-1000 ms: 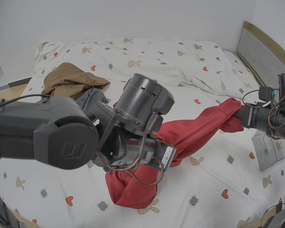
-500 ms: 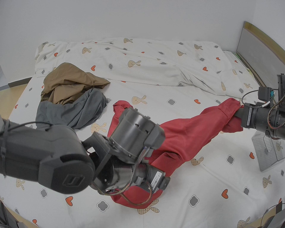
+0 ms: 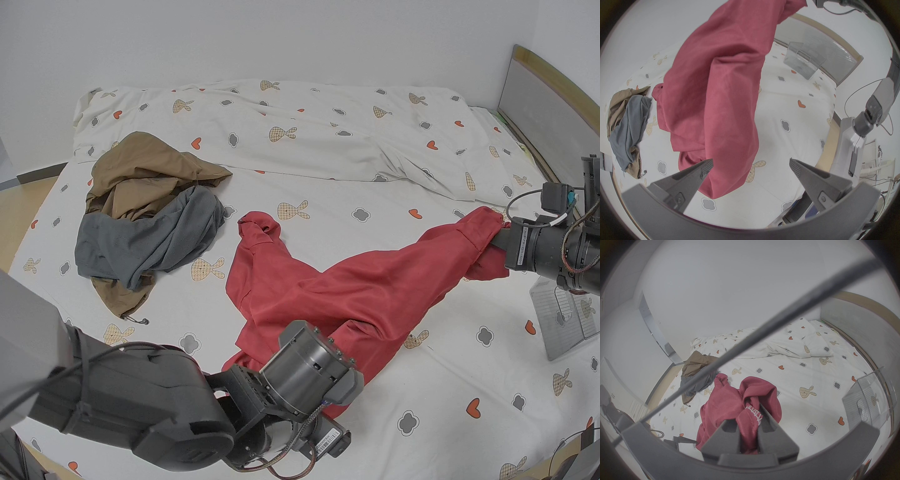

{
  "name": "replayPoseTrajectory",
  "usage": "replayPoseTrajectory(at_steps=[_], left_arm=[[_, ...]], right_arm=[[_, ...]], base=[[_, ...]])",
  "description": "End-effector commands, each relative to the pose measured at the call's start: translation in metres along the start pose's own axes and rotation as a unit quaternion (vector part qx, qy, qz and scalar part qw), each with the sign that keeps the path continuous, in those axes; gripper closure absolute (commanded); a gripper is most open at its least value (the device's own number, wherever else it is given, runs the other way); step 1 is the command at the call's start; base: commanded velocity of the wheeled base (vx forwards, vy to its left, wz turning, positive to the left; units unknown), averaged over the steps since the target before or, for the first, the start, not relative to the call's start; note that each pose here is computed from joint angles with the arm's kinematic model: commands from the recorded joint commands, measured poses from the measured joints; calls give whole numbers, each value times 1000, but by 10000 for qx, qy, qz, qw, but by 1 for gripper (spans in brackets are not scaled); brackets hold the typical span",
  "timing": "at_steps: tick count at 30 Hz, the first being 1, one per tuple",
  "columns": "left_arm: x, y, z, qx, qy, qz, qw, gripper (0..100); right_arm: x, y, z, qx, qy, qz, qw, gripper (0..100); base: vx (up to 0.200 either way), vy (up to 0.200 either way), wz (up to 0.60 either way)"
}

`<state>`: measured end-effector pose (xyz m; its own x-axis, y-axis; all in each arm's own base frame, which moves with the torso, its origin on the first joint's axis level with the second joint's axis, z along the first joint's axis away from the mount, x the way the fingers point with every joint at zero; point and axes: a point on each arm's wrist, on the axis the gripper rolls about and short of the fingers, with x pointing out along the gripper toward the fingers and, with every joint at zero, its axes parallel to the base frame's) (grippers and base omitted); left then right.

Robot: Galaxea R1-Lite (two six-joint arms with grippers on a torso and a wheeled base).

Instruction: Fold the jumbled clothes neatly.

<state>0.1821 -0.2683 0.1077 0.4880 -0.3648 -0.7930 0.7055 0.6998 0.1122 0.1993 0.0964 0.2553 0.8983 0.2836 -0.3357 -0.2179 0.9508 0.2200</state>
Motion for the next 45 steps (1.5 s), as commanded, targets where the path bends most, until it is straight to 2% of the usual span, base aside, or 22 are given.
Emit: replayPoseTrajectory(at_steps=[1,14,19,20,26,34,39,42,43,45], left_arm=[[15,1,-7,15,258,61,9996,0],[52,-3,-5,1,287,470,9985,0],[54,0,-3,-32,273,536,9982,0],[53,1,-3,-47,259,559,9981,100],[54,9,2,-164,89,859,9961,100],[47,11,5,-214,-51,889,9958,100],[20,16,14,-335,-408,876,9948,100],[-48,28,27,-602,-1289,960,9852,100],[-48,28,27,-602,-1289,960,9852,100],[-112,40,34,-861,-2153,1053,9670,100]], right_arm=[[-1,0,0,1,-12,8,10000,100],[-4,0,2,18,-72,18,10000,100],[-7,-1,2,28,-92,1,10000,100],[-8,-2,2,29,-99,3,9999,100],[-14,-2,1,97,-130,36,9999,100],[-21,-5,2,130,-213,16,9997,100],[-30,-6,5,167,-350,4,9992,100],[-46,-14,4,230,-543,-75,9982,100],[-46,-14,4,230,-543,-75,9982,100],[-65,-17,3,263,-755,-43,9968,100]], base=[[0,0,0],[0,0,0],[0,0,0],[0,0,0],[0,0,0],[0,0,0],[0,0,0],[0,0,0],[0,0,0],[0,0,0]])
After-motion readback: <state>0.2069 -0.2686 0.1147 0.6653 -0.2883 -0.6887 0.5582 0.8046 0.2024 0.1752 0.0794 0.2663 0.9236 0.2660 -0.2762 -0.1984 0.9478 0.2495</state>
